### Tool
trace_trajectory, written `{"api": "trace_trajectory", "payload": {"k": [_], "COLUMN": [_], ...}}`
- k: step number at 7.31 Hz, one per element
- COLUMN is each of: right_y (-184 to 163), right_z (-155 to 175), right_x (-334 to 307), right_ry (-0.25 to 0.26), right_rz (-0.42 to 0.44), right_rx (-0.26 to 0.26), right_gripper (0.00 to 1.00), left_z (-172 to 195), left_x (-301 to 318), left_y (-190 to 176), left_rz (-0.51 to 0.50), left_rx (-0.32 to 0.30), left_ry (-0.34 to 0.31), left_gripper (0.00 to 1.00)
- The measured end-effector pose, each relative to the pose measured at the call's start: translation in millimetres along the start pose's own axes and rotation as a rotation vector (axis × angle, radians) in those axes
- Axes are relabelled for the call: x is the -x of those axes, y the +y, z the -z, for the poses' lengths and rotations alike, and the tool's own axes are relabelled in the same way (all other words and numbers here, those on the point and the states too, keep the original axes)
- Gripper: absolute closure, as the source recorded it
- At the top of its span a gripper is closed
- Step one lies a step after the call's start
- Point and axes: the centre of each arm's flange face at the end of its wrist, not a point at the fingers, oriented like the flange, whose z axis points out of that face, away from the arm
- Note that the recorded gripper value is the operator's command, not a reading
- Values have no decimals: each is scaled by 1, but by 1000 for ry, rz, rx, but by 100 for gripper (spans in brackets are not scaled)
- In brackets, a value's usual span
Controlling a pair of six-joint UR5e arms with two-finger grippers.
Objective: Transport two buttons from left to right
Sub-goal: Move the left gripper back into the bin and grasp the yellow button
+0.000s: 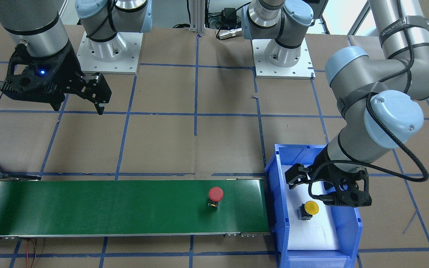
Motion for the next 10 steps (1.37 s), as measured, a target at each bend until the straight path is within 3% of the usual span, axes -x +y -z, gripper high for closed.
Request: {"api": "trace_trajectory", "payload": {"k": [4,7,9,10], "right_y": [0,0,0,0], "right_z": [0,-1,0,0], "right_x": [0,0,0,0], "right_ry": [0,0,0,0], "right_rz": [0,0,0,0], "right_rx": [1,2,0,0], "right_gripper": [0,0,0,0], "left_z": [-41,-75,-87,-93], "left_x": [40,54,56,55], "left_y": [-12,-21,-29,-31], "left_rz": [-11,-59,-62,-59], "left_rx": [45,41,24,26], "left_ry": [6,9,34,45], "left_gripper": [0,2,8,19]}}
